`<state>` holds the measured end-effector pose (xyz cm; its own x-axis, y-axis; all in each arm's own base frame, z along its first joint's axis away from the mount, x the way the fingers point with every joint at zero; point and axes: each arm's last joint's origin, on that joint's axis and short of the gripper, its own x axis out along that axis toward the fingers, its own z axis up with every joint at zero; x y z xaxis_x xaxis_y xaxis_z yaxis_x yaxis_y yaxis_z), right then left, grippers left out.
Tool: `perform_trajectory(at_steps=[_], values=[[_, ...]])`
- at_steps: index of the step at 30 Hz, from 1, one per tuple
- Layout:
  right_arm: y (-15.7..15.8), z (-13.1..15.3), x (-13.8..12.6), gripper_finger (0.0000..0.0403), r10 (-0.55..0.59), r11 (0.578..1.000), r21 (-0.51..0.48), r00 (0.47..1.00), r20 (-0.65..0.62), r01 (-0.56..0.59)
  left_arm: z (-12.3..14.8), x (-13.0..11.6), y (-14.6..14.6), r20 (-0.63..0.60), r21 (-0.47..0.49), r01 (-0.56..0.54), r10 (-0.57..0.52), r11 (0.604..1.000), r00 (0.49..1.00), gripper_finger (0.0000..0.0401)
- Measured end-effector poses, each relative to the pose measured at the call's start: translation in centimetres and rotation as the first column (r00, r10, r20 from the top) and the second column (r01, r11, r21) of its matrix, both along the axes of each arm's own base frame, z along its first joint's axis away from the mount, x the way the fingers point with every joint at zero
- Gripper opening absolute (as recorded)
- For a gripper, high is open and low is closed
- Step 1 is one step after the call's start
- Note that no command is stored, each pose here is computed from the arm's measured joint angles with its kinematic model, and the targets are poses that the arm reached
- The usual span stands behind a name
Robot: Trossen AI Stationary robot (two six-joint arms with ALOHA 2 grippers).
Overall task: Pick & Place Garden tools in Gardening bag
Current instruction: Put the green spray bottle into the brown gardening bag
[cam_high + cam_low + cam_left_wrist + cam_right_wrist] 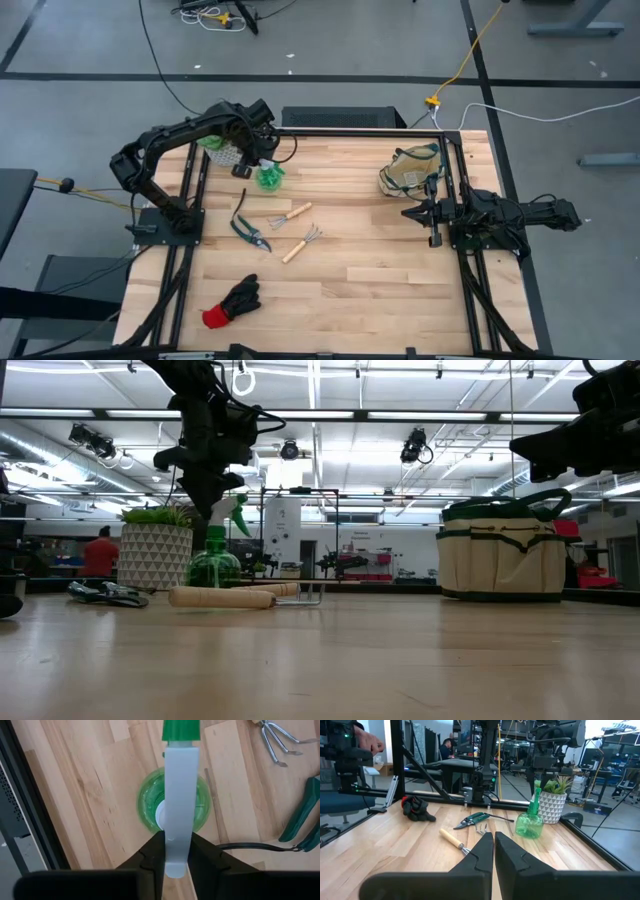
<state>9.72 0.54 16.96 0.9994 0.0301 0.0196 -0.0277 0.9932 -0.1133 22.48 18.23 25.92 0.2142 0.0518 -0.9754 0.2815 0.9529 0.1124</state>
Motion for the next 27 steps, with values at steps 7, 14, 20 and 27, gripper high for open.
perform_trajectory(at_steps=[7, 14, 20, 27], values=[[0.0, 0.0, 0.0, 0.002, -0.001, 1.0, 0.0, 1.0, 0.0, 0.001, 0.0, 0.0, -0.2, -0.002, -0.02, -0.013, 0.013, 1.0, 1.0, 0.0062], [0.0, 0.0, 0.0, 0.002, 0.0, 1.0, 0.0, 1.0, 0.0, 0.0, 0.0, 0.2, -0.5, -0.002, -0.028, -0.005, 0.005, 1.0, 1.0, 0.0058], [0.0, 0.0, 0.0, 0.002, 0.0, 1.0, 0.0, 1.0, -0.001, 0.0, 0.0, 0.3, -0.7, 0.007, -0.052, -0.051, 0.052, 0.997, 0.999, 0.0058], [0.0, 0.0, 0.0, 0.002, 0.0, 1.0, 0.0, 1.0, 0.0, 0.0, 0.0, 0.6, -1.2, -0.014, -0.044, -0.138, 0.138, 0.989, 0.99, 0.0058]])
